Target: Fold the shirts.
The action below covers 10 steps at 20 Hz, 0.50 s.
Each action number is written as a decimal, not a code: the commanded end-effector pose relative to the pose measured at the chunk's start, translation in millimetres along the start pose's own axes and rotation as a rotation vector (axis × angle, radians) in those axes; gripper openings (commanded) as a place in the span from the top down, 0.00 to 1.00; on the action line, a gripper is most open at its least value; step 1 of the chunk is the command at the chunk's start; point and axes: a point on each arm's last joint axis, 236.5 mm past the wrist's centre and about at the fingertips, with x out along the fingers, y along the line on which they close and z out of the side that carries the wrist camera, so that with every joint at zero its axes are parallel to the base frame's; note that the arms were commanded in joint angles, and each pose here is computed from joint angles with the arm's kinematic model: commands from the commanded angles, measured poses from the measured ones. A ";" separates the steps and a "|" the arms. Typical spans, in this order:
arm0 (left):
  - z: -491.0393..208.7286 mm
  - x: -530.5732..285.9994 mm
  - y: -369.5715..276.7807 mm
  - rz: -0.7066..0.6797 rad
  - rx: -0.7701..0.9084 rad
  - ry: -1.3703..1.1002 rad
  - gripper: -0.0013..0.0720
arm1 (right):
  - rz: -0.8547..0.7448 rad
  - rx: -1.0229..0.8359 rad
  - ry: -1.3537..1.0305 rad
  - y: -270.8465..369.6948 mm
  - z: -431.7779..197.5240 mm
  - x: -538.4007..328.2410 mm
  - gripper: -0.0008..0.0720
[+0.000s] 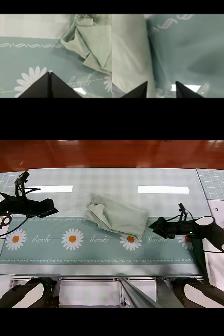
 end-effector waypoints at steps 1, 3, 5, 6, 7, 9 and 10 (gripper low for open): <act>-0.1 -0.1 0.1 0.000 0.000 0.000 0.95 | 0.098 0.043 0.051 19.3 4.5 34.8 0.42; 0.0 -0.1 0.1 0.000 0.000 -0.001 0.95 | 0.097 0.010 0.089 30.4 4.5 49.4 0.42; 0.1 0.0 0.2 0.000 0.000 -0.001 0.95 | 0.105 -0.033 0.122 47.4 4.0 62.0 0.45; 0.1 0.0 0.2 0.000 0.000 -0.001 0.95 | 0.119 -0.063 0.139 61.1 4.2 65.6 0.58; 0.1 0.0 0.2 0.000 0.000 -0.001 0.95 | 0.142 -0.119 0.146 78.4 5.2 65.7 0.80; 1.2 0.0 0.3 0.001 0.000 -0.005 0.95 | 0.199 -0.273 0.146 125.9 10.8 57.5 0.96; 1.9 0.1 0.3 0.001 0.000 -0.008 0.95 | 0.217 -0.338 0.144 150.6 14.2 50.9 0.96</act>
